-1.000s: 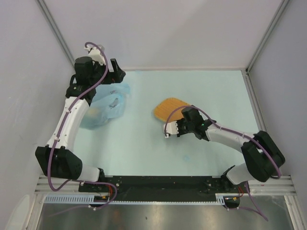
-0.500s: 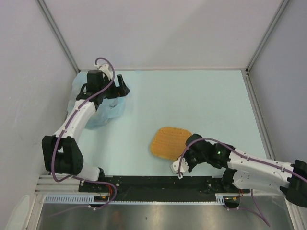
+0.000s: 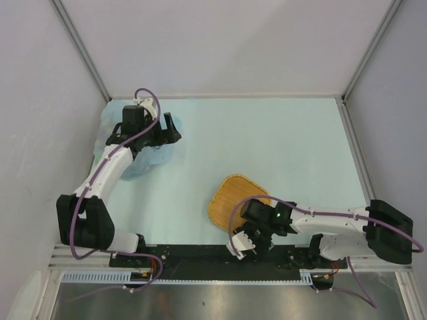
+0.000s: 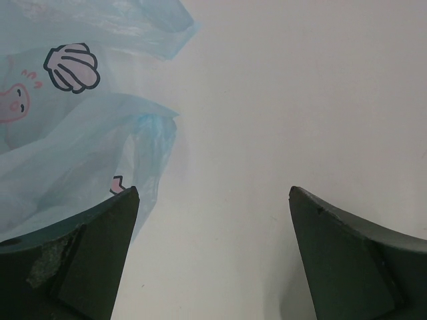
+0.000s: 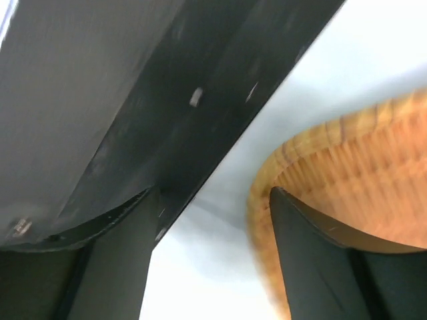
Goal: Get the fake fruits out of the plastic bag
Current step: Move the plate to the center of the board, then adjust the plastic bag at the center of the board.
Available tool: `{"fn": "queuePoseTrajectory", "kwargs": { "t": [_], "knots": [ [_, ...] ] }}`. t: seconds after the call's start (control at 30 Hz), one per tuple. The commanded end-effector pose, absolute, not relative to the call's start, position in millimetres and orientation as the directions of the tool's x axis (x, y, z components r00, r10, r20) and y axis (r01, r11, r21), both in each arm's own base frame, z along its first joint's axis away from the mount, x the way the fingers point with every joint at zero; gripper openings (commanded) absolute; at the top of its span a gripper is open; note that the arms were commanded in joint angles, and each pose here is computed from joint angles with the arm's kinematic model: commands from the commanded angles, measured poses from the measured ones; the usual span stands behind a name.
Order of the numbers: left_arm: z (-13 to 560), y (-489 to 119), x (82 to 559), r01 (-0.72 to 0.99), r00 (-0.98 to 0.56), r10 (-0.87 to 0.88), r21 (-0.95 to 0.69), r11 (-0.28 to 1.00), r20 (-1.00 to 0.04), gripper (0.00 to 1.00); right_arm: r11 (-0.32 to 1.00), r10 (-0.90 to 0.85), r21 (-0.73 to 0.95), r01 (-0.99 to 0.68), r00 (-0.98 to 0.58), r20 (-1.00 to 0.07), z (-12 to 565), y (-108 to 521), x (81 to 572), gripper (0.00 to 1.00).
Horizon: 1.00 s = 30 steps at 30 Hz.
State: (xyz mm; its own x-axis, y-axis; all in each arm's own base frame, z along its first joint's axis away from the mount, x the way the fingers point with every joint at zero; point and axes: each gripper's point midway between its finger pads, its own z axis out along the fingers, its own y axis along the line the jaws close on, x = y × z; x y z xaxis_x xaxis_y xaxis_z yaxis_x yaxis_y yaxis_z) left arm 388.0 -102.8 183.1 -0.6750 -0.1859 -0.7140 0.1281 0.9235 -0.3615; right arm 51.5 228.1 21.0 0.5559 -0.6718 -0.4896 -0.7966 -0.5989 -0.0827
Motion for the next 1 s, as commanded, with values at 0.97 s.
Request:
{"fn": "queuePoseTrajectory", "kwargs": {
  "t": [0.97],
  "knots": [
    [187.4, -116.8, 348.1, 0.337, -0.606, -0.026, -0.287, 0.897, -0.795, 0.96, 0.668, -0.403, -0.076, -0.741, -0.273, -0.874, 236.4, 202.7, 272.8, 1.0]
  ]
}}
